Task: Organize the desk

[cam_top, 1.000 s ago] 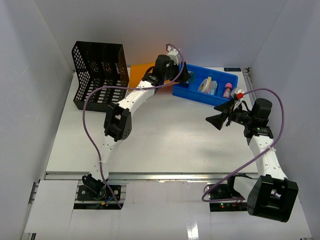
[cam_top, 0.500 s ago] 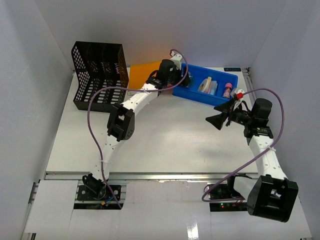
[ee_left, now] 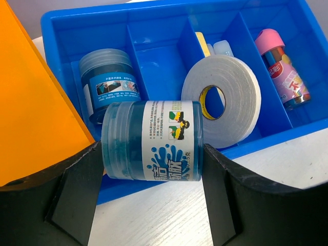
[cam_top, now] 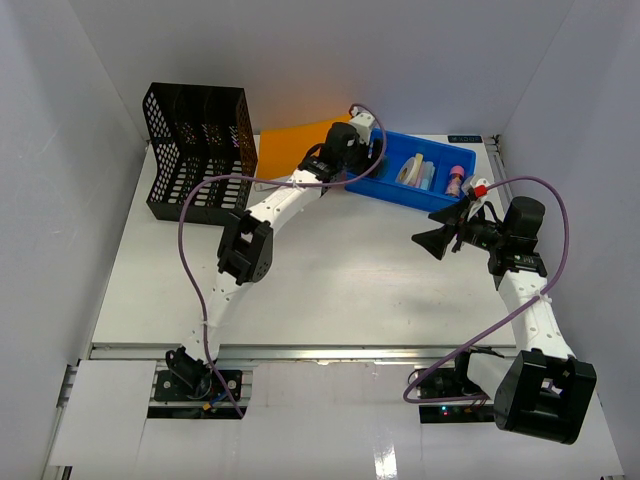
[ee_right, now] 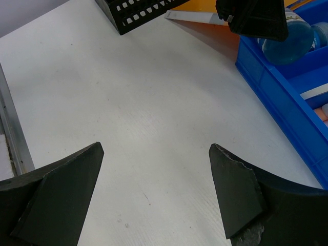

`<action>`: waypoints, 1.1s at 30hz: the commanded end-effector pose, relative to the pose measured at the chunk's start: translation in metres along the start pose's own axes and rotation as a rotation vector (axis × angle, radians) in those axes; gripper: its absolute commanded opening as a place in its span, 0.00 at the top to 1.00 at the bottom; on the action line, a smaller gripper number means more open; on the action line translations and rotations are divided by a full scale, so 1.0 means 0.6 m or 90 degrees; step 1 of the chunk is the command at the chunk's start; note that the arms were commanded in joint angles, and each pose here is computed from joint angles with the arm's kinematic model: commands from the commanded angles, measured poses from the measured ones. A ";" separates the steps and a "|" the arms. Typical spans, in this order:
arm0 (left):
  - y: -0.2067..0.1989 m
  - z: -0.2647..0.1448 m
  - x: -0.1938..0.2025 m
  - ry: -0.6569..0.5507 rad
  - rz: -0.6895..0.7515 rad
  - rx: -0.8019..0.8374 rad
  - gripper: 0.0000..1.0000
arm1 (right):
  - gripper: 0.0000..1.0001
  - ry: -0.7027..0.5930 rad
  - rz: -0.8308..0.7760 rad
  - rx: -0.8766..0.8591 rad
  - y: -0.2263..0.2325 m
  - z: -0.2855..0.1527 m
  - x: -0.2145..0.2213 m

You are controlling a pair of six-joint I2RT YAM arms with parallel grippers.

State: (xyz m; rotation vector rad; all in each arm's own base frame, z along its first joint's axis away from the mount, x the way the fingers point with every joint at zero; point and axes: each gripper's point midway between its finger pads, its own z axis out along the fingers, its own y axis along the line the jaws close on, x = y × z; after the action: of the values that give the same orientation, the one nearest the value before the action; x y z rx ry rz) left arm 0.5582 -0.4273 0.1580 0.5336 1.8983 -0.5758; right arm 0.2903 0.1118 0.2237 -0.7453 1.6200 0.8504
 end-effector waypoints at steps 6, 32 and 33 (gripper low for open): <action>-0.065 -0.004 0.009 0.004 0.030 0.057 0.86 | 0.10 -0.013 -0.026 0.008 -0.008 -0.003 -0.027; -0.113 -0.013 0.019 0.014 0.033 0.072 0.94 | 0.10 -0.010 -0.017 0.016 -0.015 -0.005 -0.022; -0.100 -0.017 0.004 0.002 0.034 0.047 0.94 | 0.10 -0.010 -0.015 0.016 -0.015 -0.005 -0.022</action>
State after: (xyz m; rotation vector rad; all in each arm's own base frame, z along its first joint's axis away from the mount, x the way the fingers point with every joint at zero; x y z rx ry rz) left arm 0.5227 -0.4709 0.1469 0.6595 1.8604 -0.6547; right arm 0.2938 0.1067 0.2215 -0.7243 1.6335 0.8358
